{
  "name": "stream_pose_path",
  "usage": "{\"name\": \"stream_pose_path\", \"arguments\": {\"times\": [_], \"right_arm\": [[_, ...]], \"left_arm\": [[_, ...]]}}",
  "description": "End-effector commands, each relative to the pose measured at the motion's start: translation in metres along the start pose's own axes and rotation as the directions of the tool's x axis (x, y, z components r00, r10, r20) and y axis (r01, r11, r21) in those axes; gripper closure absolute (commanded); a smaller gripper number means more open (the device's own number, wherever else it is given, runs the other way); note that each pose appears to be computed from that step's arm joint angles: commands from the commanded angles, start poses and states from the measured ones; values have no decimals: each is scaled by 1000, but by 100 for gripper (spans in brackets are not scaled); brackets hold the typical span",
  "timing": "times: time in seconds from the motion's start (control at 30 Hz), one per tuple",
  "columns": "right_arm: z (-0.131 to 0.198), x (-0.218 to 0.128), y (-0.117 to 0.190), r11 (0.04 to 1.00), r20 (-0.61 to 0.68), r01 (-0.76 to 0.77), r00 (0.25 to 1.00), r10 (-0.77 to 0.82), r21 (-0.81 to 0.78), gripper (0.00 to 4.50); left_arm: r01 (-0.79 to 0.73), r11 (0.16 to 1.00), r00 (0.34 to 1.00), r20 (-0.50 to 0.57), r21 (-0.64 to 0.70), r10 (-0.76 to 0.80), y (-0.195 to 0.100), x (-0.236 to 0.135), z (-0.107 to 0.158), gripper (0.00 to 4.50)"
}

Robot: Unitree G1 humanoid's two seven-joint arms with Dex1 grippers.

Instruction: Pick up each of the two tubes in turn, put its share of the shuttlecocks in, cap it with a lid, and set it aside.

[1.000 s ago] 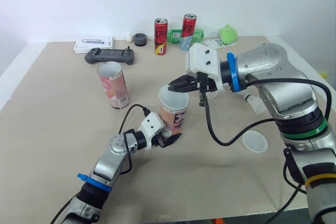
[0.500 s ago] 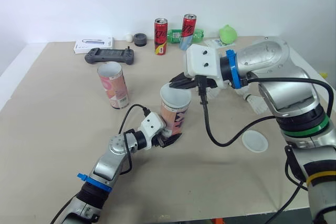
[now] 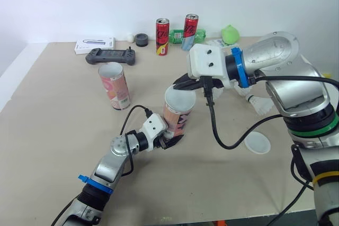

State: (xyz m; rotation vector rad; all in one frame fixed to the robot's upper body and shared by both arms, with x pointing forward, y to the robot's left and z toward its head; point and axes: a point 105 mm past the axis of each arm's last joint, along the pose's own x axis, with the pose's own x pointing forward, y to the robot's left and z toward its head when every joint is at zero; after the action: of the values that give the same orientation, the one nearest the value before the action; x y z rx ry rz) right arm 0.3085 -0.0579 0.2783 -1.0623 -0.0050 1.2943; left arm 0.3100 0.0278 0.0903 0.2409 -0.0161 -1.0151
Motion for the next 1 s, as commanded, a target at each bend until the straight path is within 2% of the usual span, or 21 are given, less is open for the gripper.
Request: {"name": "stream_pose_path", "arguments": {"times": [0.03,0.47,0.7,1.0], "right_arm": [[7,0,5,999,9,-20,1000,20,-35,447],[8,4,-3,999,25,-3,1000,4,-43,447],[-1,10,8,998,0,-59,998,59,-22,447],[9,0,-8,998,27,23,999,-22,-53,447]], "left_arm": [[-1,1000,1000,-18,-12,0,-2,0,-5,76],[3,1000,1000,-14,-12,-3,-4,1,-5,76],[5,1000,1000,-10,-11,-5,-4,3,-4,76],[3,1000,1000,-11,-15,-3,-5,2,-5,76]]}}
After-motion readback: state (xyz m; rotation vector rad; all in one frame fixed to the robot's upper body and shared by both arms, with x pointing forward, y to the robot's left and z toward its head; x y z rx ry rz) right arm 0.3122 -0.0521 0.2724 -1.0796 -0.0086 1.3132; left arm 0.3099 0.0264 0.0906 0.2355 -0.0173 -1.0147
